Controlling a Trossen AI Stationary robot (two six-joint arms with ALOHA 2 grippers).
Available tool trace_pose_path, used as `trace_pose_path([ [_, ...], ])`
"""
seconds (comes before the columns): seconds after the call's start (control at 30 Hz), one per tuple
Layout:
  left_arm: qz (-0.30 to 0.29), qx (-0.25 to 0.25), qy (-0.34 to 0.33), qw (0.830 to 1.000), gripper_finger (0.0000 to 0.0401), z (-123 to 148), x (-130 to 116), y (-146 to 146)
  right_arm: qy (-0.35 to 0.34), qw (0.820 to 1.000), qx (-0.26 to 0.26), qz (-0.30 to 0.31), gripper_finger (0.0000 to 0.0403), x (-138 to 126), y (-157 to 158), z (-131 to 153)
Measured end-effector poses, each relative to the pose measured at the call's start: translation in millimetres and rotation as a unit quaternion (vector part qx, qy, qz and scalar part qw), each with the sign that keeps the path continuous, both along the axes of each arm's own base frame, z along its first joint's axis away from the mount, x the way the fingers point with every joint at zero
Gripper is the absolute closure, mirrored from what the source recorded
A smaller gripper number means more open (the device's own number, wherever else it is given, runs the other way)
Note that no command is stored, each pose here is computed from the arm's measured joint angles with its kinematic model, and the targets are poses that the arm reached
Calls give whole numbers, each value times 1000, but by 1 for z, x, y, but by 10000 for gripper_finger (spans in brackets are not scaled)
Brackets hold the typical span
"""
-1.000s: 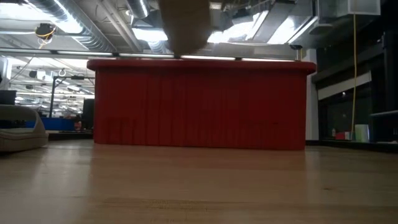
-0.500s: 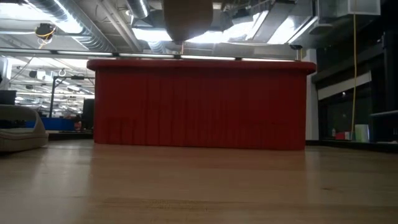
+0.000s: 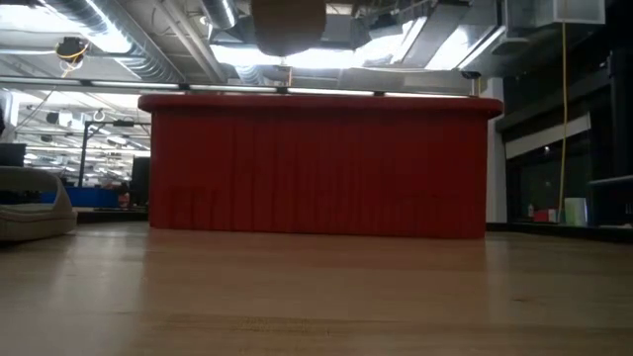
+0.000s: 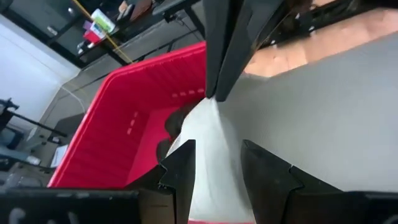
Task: Pick and place slides into bin
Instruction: Put the right gray slide into the red bin
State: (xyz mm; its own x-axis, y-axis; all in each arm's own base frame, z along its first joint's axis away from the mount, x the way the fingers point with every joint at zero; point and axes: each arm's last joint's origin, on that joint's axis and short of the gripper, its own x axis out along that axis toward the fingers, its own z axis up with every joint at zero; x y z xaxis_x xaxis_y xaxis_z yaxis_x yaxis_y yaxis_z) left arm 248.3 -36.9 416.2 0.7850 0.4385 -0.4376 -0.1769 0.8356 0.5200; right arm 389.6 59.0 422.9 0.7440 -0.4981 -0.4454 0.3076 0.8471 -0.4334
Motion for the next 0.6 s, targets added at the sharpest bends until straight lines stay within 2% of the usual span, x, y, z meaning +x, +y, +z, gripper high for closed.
trace_pose_path([
  [0.1,2,7,15,1000,278,-5,7,3,-7,1000,-5,4,402,1,0,2],
  [0.4,30,87,64,994,278,-17,22,7,-3,1000,-10,5,402,1,0,1],
  [0.6,33,89,53,994,278,-14,21,7,-4,1000,-9,6,402,1,0,1],
])
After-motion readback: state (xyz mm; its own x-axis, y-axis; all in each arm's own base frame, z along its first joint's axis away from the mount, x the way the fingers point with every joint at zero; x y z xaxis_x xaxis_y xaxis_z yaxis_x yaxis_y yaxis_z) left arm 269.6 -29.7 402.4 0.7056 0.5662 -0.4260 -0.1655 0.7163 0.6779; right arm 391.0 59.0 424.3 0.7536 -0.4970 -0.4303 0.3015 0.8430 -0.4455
